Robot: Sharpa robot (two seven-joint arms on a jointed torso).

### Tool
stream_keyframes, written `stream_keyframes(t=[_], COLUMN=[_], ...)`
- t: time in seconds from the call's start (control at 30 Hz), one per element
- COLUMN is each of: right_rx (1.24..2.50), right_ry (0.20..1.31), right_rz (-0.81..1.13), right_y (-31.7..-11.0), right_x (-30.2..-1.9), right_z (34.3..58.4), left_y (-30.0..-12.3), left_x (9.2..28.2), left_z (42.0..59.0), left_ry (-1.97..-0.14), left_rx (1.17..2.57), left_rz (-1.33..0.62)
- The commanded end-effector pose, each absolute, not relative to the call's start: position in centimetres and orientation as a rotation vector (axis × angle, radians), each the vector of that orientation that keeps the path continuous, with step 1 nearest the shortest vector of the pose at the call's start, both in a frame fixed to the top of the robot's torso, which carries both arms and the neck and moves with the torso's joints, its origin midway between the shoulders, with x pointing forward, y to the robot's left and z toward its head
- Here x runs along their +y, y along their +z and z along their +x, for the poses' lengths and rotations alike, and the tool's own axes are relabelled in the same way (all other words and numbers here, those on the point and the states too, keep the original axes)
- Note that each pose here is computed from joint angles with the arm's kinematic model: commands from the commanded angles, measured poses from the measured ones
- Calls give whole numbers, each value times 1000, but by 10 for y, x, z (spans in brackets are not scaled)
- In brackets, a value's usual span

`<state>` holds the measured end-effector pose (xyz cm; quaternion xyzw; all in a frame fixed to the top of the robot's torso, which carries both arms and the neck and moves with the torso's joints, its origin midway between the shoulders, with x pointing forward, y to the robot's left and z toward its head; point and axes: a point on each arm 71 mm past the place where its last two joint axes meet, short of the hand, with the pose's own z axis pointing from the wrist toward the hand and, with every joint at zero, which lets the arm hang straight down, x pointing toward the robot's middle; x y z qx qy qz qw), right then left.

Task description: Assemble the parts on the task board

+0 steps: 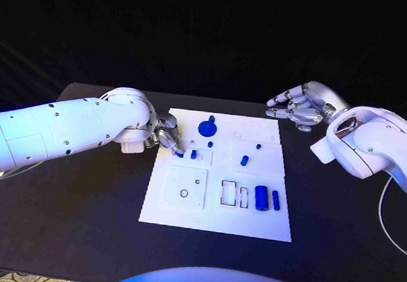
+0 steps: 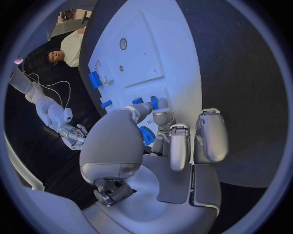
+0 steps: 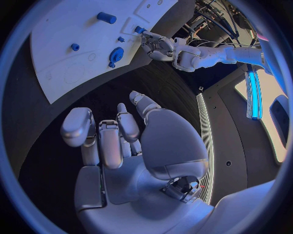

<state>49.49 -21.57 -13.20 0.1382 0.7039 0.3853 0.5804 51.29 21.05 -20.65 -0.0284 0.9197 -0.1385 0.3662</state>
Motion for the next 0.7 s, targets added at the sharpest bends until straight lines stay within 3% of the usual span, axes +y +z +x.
stream_keyframes(t=[0.03,0.7], right_rx=[1649,1652], right_ry=[909,913], right_rz=[315,322], right_y=[-132,-132], right_x=[-215,-215], right_z=[494,494], left_y=[-209,-210], left_x=[210,201], left_z=[511,512], left_ry=[-337,-303], left_rx=[2386,2389], left_rz=[-47,-51])
